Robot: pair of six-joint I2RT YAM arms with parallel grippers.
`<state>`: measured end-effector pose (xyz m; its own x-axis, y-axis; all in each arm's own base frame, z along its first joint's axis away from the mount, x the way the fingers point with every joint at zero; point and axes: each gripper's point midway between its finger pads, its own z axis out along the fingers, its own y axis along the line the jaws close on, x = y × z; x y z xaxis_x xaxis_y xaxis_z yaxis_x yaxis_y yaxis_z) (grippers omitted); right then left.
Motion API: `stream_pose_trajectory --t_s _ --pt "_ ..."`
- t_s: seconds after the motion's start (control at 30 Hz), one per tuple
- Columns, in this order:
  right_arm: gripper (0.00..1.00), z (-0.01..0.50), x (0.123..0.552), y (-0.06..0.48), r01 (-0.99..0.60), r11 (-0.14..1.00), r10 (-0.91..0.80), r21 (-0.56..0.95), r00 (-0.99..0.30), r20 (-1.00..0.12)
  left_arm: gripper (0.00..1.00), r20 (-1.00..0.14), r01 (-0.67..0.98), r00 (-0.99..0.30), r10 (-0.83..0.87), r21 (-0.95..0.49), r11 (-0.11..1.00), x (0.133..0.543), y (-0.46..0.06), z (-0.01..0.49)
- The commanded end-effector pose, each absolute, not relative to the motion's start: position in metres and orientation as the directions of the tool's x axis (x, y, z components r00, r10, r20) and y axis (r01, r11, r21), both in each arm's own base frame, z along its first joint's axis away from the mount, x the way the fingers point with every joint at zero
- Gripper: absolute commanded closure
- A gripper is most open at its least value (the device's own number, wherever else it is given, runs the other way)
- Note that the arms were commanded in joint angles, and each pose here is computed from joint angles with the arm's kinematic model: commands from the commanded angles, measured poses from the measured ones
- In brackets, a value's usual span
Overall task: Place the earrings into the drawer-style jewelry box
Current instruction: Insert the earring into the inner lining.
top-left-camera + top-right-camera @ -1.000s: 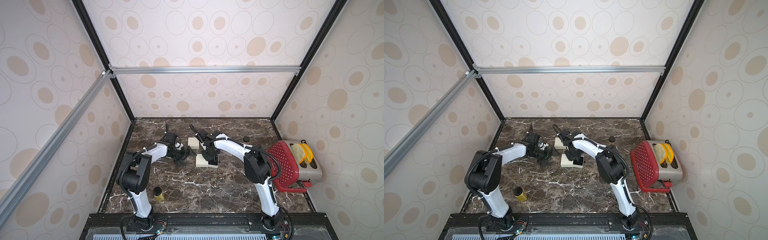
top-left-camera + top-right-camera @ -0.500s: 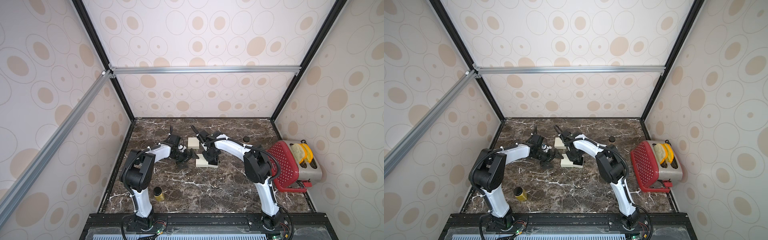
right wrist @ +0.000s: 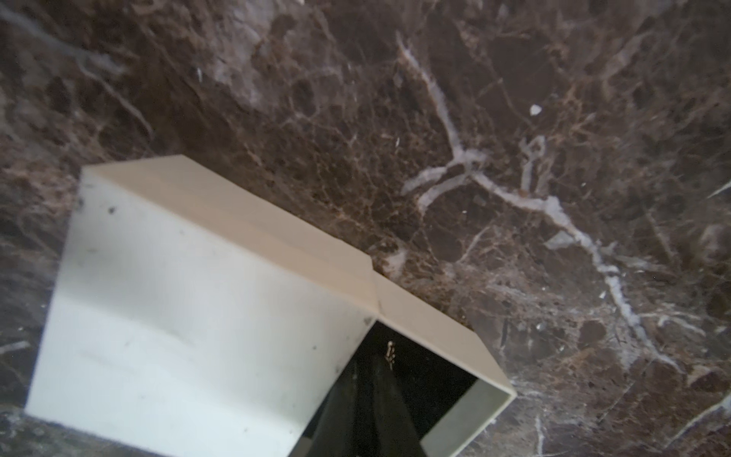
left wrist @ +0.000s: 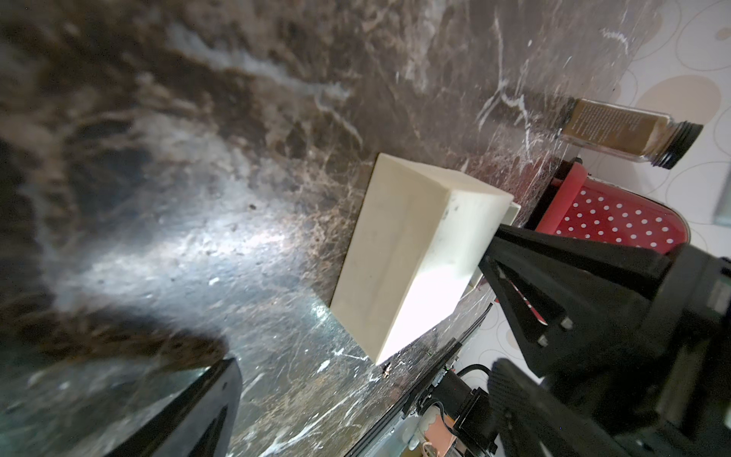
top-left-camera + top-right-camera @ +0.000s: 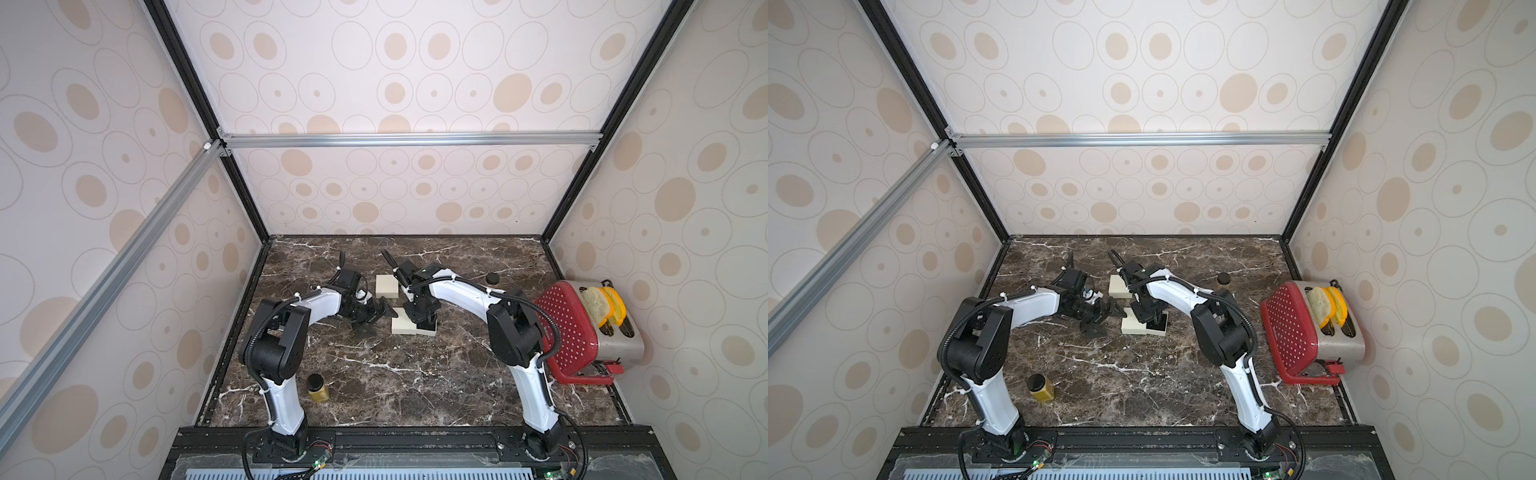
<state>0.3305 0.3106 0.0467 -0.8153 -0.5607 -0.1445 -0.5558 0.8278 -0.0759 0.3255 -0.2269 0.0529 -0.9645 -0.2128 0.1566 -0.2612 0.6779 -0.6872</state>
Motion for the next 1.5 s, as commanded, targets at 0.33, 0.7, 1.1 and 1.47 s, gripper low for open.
stream_pose_trajectory --t_s 0.33,0.7,1.1,1.47 --pt "0.88 0.030 0.326 0.310 -0.540 0.841 -0.540 -0.027 -0.835 -0.110 0.01 0.162 -0.258 -0.965 -0.204 -0.692 0.674 0.327 -0.230 0.055" --pt "0.88 0.031 0.326 0.316 -0.532 0.846 -0.523 0.035 -0.841 -0.140 0.01 0.160 -0.257 -0.966 -0.204 -0.690 0.677 0.327 -0.230 0.055" --pt "0.80 0.064 0.332 0.311 -0.538 0.843 -0.527 0.005 -0.827 -0.197 0.01 0.158 -0.255 -0.966 -0.203 -0.690 0.678 0.328 -0.232 0.055" --pt "0.73 0.089 0.330 0.301 -0.522 0.853 -0.512 -0.022 -0.825 -0.241 0.01 0.150 -0.248 -0.968 -0.201 -0.689 0.681 0.337 -0.235 0.060"
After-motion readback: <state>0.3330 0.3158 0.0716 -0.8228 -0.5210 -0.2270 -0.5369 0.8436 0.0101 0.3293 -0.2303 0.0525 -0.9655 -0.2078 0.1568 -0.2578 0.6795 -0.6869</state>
